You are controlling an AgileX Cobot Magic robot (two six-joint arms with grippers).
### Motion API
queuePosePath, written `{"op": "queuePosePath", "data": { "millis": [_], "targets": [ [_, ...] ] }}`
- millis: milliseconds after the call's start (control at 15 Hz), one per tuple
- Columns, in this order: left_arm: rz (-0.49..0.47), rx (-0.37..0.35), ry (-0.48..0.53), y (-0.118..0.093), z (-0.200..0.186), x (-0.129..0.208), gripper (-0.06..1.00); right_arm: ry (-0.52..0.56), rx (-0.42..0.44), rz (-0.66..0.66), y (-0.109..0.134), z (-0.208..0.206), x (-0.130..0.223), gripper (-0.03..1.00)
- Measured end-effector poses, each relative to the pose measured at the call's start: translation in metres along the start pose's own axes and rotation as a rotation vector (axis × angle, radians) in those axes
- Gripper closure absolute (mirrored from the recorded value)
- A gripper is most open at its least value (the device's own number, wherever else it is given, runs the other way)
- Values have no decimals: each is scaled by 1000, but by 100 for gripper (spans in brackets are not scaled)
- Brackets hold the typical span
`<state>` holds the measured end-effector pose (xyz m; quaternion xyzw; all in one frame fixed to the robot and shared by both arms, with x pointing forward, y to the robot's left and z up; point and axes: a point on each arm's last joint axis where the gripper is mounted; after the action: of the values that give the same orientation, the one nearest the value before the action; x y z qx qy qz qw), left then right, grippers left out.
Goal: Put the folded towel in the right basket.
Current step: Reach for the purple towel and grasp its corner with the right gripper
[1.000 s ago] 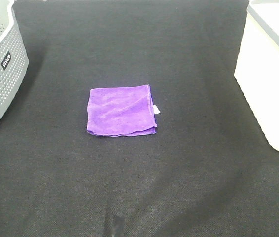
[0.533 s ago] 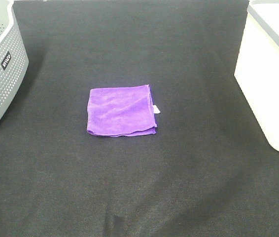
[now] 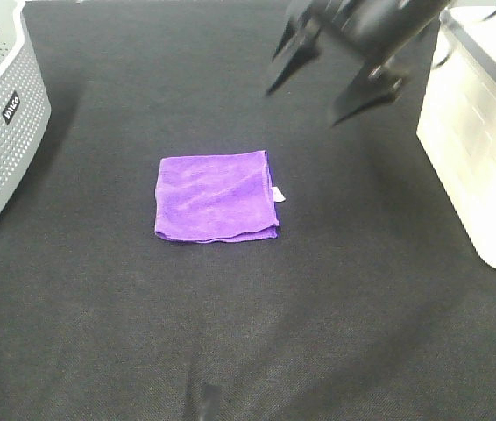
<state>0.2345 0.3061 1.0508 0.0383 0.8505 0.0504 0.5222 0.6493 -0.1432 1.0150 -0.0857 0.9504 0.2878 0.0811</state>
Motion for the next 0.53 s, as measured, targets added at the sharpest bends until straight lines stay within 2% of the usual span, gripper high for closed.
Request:
{"op": "queuePosePath", "data": {
  "millis": [267,533],
  "targets": [
    [0,0,0,0,0,0,-4,78,8,48,-43,78,-28,-2],
    [0,0,0,0,0,0,-4,114,29,96,-71,121,-26,-2]
  ]
}}
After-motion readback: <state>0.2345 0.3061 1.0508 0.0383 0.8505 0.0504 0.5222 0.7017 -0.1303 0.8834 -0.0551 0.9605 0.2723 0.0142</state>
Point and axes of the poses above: a point on each arm's last joint axis where the gripper is mounted, z pointing out along that axis toward the gripper, y along the wrist's bending axis when the last joint is at zero, x = y × z, and after that the axes turned 7 degrees about z, right-handed
